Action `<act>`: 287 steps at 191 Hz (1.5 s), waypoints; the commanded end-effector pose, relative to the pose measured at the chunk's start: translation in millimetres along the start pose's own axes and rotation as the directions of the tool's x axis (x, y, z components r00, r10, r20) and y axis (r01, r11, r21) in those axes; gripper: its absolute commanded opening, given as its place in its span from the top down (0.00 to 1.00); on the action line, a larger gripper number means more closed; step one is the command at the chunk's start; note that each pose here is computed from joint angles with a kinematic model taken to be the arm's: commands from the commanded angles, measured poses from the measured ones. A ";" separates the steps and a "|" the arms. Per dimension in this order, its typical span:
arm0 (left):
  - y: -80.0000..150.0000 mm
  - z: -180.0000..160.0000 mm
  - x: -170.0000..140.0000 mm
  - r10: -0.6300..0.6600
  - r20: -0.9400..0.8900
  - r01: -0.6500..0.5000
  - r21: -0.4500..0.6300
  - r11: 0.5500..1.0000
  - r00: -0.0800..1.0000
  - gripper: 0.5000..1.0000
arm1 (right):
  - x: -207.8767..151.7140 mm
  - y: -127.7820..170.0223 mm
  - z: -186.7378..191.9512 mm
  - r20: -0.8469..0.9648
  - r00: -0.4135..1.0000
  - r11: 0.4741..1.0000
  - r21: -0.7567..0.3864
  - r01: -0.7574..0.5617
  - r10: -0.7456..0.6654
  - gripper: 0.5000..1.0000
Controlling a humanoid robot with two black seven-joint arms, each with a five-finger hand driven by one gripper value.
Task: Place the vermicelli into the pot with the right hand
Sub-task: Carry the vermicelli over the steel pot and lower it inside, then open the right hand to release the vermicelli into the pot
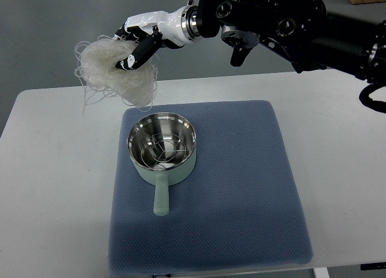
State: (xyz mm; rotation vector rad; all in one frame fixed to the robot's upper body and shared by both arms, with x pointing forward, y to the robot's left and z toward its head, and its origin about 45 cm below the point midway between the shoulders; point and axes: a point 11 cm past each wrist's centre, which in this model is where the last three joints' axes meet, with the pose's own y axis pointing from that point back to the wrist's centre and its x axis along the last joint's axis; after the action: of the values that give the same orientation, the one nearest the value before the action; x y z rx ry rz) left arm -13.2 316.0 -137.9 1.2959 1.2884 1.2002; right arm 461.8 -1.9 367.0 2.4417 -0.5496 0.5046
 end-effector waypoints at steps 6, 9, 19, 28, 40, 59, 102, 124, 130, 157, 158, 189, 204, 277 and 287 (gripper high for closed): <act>0.0 0.0 0.2 0.001 0.000 -0.001 0.000 1.000 1.000 0.00 | -13.9 -5.2 20.3 0.003 0.999 0.998 -0.038 0.040 -0.040 1.00; 0.0 0.0 0.2 0.001 0.000 -0.001 0.000 1.000 1.000 0.00 | -15.4 -5.6 22.6 0.006 0.999 0.998 -0.041 0.045 -0.045 1.00; 0.0 0.0 0.2 0.001 0.000 -0.001 0.000 1.000 1.000 0.00 | -21.1 -7.2 29.6 0.013 0.998 0.997 -0.050 0.064 -0.063 1.00; 0.0 0.0 0.4 0.002 0.000 -0.002 0.000 1.000 1.000 0.00 | -26.1 -8.5 35.5 0.008 0.997 0.995 -0.062 0.077 -0.077 1.00; 0.0 0.0 0.2 0.001 0.000 -0.001 0.000 1.000 1.000 0.00 | -37.4 -11.3 49.9 -0.006 0.995 0.990 -0.093 0.102 -0.103 1.00; 0.0 0.1 0.2 0.000 -0.002 0.000 0.000 1.000 1.000 0.00 | -51.9 -14.2 62.5 -0.025 0.990 0.984 -0.119 0.135 -0.139 1.00; 0.0 -0.2 0.2 0.001 0.000 -0.001 0.001 1.000 1.000 0.00 | -62.0 -16.1 78.6 -0.032 0.987 0.978 -0.148 0.150 -0.156 1.00; 0.0 -0.2 0.4 0.002 0.000 -0.002 0.001 1.000 1.000 0.00 | -63.0 -16.2 82.5 -0.057 0.986 0.975 -0.163 0.148 -0.159 1.00; 0.0 -0.2 0.9 0.004 -0.001 -0.004 0.002 1.000 1.000 0.00 | -64.2 -16.2 85.5 -0.064 0.984 0.974 -0.172 0.150 -0.163 1.00; 0.0 -0.2 0.4 0.002 0.000 -0.002 0.001 1.000 1.000 0.00 | -68.1 -16.5 93.8 -0.063 0.984 0.970 -0.188 0.153 -0.168 1.00; 0.0 -0.2 0.4 0.002 0.000 -0.002 0.001 1.000 1.000 0.00 | -68.1 -16.5 93.8 -0.063 0.984 0.970 -0.188 0.153 -0.168 1.00; 0.0 -0.2 0.4 0.002 0.000 -0.002 0.001 1.000 1.000 0.00 | -68.3 -16.4 96.1 -0.060 0.984 0.969 -0.192 0.155 -0.169 0.88; 0.0 -0.2 0.4 0.002 0.000 -0.002 0.001 1.000 1.000 0.00 | -68.8 -16.5 98.8 -0.055 0.985 0.969 -0.194 0.152 -0.165 0.74; 0.0 -0.2 0.4 0.002 0.000 -0.002 0.001 1.000 1.000 0.00 | -66.5 -16.7 95.7 -0.042 0.986 0.972 -0.181 0.148 -0.158 0.14; 0.0 -0.2 0.4 0.002 0.000 -0.002 0.001 1.000 1.000 0.00 | -65.2 -16.5 93.3 -0.040 0.987 0.973 -0.176 0.148 -0.157 0.14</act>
State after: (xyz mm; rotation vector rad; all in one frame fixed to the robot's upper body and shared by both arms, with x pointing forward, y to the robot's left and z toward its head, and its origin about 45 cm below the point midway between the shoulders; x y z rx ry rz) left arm -13.4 316.5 -137.8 1.2987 1.2886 1.2013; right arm 434.9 -31.0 252.9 2.2671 -0.3596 0.4352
